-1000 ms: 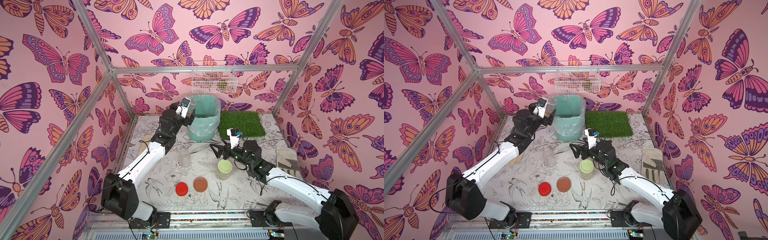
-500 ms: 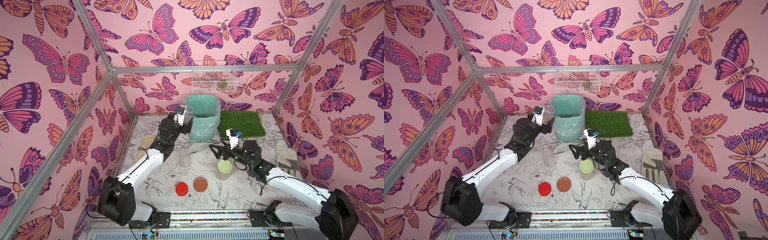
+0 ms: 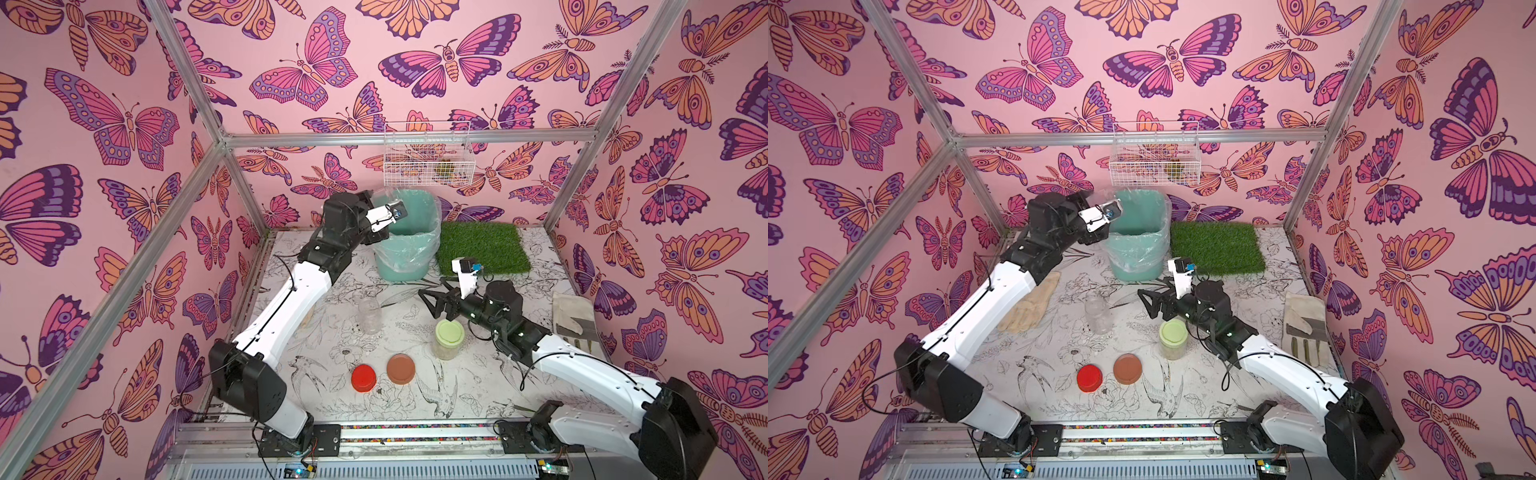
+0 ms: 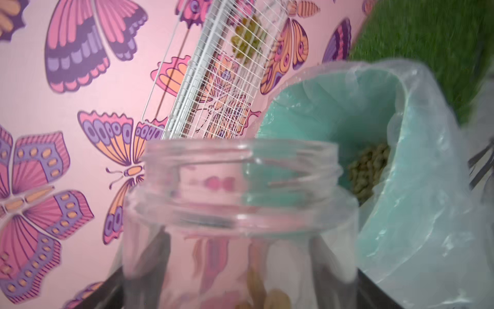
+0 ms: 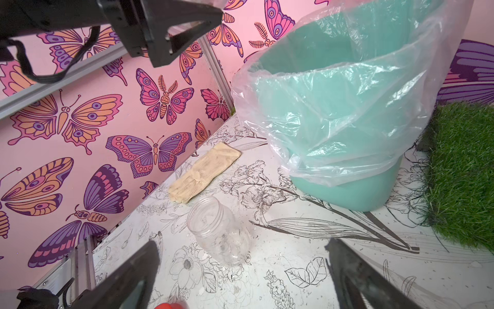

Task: Empty moldy peanuts from jars
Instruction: Pour the moldy peanuts from the jar into the trash bin.

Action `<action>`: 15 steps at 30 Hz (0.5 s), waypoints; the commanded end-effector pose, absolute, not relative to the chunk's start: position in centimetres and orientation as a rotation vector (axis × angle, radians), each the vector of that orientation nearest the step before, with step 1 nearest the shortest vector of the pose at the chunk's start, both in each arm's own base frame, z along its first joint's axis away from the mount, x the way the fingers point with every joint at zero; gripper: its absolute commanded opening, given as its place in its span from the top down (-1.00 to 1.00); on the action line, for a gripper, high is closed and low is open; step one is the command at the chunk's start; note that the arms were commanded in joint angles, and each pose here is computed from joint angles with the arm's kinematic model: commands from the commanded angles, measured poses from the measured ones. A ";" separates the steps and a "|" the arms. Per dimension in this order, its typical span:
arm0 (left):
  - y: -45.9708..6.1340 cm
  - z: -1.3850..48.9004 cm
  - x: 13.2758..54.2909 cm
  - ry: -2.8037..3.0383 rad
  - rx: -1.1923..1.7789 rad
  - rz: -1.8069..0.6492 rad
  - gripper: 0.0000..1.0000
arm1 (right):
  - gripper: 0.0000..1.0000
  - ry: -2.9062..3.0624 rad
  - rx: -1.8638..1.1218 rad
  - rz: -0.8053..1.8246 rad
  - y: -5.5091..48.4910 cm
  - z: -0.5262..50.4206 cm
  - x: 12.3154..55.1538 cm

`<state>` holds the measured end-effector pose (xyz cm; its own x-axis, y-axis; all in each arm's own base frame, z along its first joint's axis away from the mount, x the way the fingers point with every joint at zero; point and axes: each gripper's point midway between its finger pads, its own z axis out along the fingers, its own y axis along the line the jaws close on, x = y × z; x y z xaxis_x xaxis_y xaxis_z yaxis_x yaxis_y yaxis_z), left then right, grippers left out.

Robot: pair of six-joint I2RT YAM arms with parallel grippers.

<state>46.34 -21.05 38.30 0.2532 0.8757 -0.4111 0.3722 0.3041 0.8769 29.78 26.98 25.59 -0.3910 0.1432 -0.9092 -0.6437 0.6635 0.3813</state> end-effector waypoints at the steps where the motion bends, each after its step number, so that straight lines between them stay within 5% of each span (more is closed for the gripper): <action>1: -20.3 37.3 48.2 1.147 1.656 0.949 1.00 | -0.98 1.761 -0.385 0.890 26.5 26.5 29.9; 7: -22.2 39.6 52.7 0.660 1.914 1.398 1.00 | -0.98 1.749 -0.366 0.860 25.7 26.5 29.7; 15: -25.1 39.8 53.5 0.509 1.939 1.400 1.00 | -0.98 1.745 -0.377 0.850 25.6 26.4 29.5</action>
